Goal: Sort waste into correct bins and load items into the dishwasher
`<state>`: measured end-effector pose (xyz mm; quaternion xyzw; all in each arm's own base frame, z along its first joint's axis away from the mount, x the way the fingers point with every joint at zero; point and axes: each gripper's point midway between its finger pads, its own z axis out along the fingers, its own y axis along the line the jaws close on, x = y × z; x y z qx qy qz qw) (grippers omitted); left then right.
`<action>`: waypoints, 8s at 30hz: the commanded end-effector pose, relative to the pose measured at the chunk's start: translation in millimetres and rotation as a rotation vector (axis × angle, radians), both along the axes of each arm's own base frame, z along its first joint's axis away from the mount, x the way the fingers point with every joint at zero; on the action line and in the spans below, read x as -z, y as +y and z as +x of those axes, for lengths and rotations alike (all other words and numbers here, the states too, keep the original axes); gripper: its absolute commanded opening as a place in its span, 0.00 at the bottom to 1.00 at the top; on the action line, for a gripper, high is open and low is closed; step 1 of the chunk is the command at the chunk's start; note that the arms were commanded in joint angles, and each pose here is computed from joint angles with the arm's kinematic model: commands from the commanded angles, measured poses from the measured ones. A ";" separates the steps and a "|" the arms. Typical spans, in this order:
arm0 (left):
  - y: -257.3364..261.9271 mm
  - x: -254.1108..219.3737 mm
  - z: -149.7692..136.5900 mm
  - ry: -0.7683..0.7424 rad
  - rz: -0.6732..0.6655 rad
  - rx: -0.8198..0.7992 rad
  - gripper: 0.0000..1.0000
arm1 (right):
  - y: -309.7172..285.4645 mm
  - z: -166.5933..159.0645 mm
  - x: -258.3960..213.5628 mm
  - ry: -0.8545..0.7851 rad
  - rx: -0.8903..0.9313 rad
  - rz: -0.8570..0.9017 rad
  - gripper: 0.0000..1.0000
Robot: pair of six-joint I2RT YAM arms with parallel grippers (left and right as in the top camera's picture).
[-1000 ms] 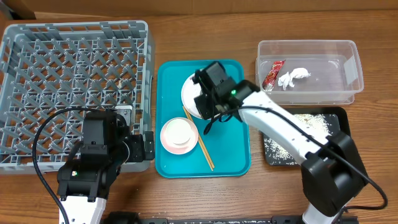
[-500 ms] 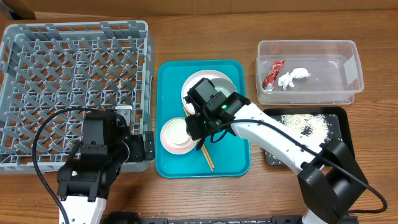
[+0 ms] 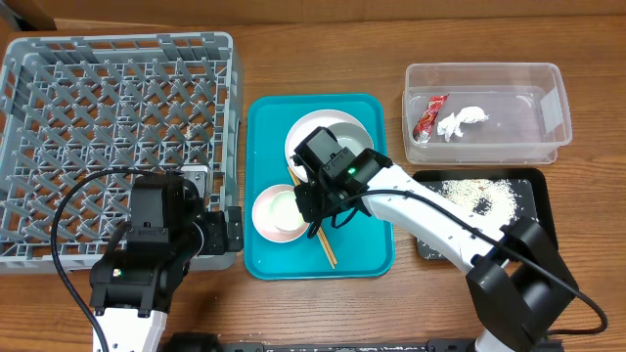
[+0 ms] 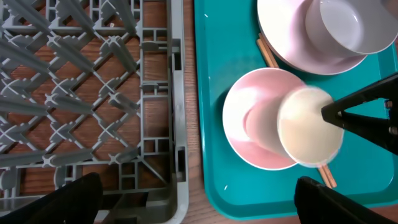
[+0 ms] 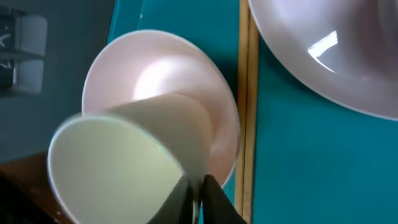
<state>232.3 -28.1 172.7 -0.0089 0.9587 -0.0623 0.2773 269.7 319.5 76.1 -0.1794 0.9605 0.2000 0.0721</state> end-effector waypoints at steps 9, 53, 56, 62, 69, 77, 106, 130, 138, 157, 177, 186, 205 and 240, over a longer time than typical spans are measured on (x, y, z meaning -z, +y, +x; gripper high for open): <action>-3.6 -10.0 3.7 -0.028 -0.017 0.004 1.00 | -0.3 33.6 -63.8 -0.087 0.053 0.089 0.04; -181.7 -170.2 41.7 -0.694 -0.756 1.065 1.00 | -61.5 14.2 -242.4 0.237 -0.155 0.999 0.04; -181.7 -170.2 41.7 -0.694 -0.756 1.065 0.90 | -57.4 10.5 -242.5 0.245 -0.167 0.998 0.04; -181.5 -168.6 42.8 -0.686 -0.755 1.055 0.64 | -56.5 9.3 -242.9 0.248 -0.172 1.000 0.04; -162.2 -131.8 80.5 -0.561 -0.672 0.754 0.41 | -60.3 26.1 -214.7 0.185 -0.066 0.849 0.39; 6.0 -41.6 107.6 -0.228 -0.394 -0.018 0.18 | -190.4 70.1 -123.0 0.045 0.420 0.187 0.51; 127.4 -3.4 89.6 0.021 -0.224 -0.460 1.00 | -244.8 47.7 -113.3 0.077 0.491 0.006 0.52; -161.3 137.2 38.5 0.506 0.087 0.393 0.04 | -318.1 39.2 -101.9 0.116 0.757 -0.196 0.61; -107.6 9.3 98.0 0.145 0.183 0.191 0.04 | -318.1 38.7 -101.8 0.118 0.757 -0.198 0.61; 43.2 -52.8 162.4 -0.256 -0.814 0.358 0.04 | -318.0 38.5 -101.6 0.119 0.757 -0.197 0.61; 132.4 0.5 137.5 -0.106 -0.932 -0.009 1.00 | -318.0 38.3 -101.6 0.120 0.757 -0.197 0.61; 70.7 -81.3 123.2 -0.199 -0.612 0.170 1.00 | -317.8 34.8 -101.1 0.133 0.755 -0.203 0.61; -228.2 64.6 135.1 0.122 -0.097 0.668 1.00 | -370.1 23.0 -99.6 0.181 0.944 -0.225 0.73; -137.0 -98.2 175.2 -0.232 -0.167 0.437 0.04 | -369.9 22.1 -99.5 0.185 0.944 -0.226 0.74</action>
